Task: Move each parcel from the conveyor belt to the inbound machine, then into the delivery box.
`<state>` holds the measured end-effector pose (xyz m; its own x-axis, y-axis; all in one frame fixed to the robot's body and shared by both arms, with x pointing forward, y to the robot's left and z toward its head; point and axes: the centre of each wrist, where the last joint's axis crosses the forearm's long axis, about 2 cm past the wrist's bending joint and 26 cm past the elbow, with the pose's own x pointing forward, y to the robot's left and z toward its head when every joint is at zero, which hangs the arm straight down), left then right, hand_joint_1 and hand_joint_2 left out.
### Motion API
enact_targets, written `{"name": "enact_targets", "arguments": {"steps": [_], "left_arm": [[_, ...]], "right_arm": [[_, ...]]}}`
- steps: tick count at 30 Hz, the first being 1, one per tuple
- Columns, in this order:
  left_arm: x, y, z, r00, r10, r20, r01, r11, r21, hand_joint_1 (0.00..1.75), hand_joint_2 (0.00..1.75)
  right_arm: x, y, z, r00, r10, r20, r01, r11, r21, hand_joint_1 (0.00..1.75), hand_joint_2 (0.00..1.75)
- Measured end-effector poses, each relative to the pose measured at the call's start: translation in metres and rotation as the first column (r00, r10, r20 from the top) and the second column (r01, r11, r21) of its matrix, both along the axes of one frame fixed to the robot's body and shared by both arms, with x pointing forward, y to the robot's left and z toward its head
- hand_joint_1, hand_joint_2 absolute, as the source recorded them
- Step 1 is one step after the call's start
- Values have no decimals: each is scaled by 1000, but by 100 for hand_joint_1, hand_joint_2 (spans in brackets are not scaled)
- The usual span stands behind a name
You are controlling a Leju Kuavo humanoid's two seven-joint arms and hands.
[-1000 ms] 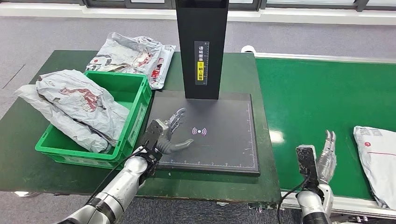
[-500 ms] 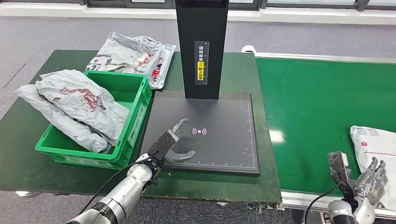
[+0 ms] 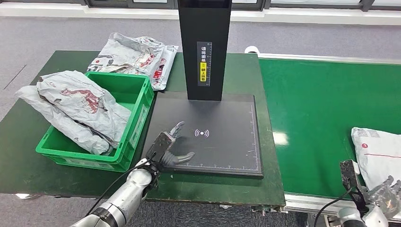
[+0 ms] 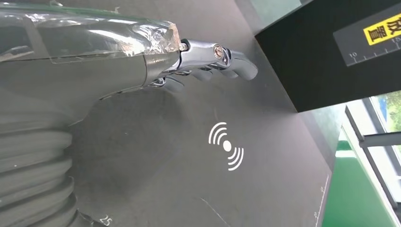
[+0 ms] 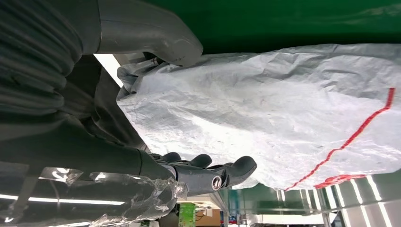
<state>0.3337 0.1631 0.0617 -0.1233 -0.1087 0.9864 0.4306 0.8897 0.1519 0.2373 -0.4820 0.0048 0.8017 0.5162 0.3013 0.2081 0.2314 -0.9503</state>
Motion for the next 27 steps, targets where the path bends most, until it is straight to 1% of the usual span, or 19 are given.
{"name": "enact_targets", "arguments": {"steps": [9,14,18,22,27], "left_arm": [[-2,3,-3,1000,13,-10,-13,1000,-6,0,175],[-2,6,-3,1000,24,-12,-24,1000,-8,0,175],[-1,10,-3,999,35,-9,-36,999,-10,0,175],[0,14,-3,999,42,-6,-42,999,-8,0,175],[-1,18,-5,999,51,-6,-51,999,-6,0,175]], "right_arm": [[0,-1,-2,1000,-14,-25,14,1000,16,0,175],[-3,-2,-7,997,-41,-58,48,991,125,0,175],[-2,-1,-10,992,-31,-122,65,956,285,175,175],[5,0,-8,984,4,-180,69,916,395,175,175],[13,0,-4,976,13,-215,82,900,429,175,175]]}}
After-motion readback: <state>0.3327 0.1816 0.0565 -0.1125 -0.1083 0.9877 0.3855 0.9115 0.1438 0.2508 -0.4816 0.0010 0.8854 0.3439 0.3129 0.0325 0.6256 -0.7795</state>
